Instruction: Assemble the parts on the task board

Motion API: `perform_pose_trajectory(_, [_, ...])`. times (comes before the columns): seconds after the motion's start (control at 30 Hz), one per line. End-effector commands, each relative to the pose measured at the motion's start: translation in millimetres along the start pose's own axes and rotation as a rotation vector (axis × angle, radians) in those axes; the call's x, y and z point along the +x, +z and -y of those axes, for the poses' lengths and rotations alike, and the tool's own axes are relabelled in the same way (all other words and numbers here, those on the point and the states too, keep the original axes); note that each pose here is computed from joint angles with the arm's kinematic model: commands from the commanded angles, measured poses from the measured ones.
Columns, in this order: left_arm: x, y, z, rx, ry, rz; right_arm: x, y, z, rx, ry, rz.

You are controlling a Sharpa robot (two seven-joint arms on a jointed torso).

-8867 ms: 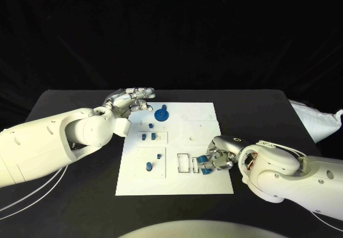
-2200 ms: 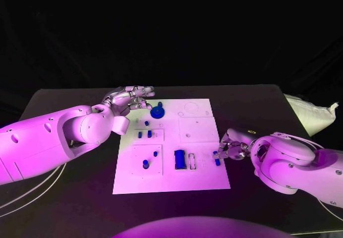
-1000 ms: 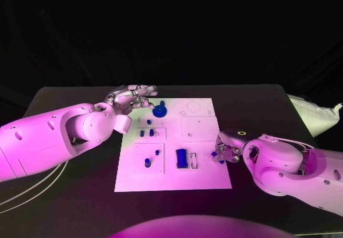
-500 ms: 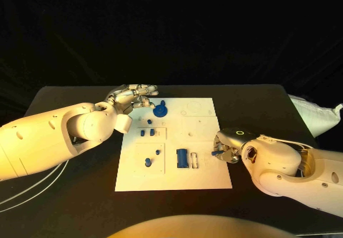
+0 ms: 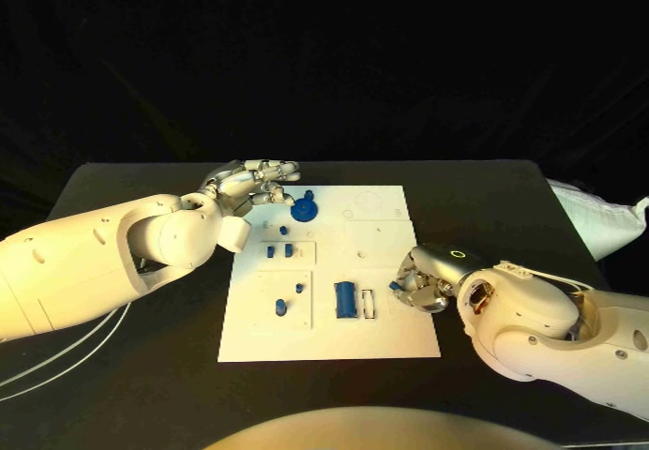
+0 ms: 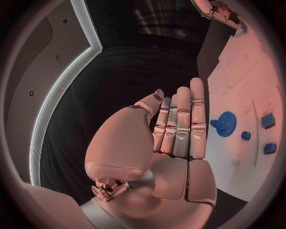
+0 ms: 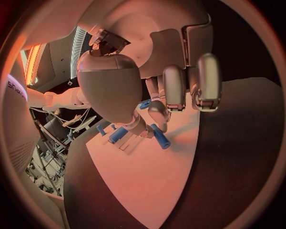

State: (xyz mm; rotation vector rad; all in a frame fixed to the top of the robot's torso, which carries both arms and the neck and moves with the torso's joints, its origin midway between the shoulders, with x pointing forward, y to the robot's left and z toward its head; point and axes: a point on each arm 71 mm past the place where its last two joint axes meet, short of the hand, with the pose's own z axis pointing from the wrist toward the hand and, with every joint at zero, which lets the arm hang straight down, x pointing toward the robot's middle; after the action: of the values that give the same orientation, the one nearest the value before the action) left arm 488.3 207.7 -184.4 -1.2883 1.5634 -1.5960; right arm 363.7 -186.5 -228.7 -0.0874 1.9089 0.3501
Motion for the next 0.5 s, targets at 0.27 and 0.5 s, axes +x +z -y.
perform_pose_trajectory(0.27, [3.6,0.1,0.7,0.009,-0.002,-0.026,1.5,1.1,-5.6,0.013,0.207,-0.030])
perform_pose_trajectory(0.5, [4.4,0.2,0.6,0.009,-0.003,-0.030,7.4,4.4,-10.1,0.031,0.236,-0.098])
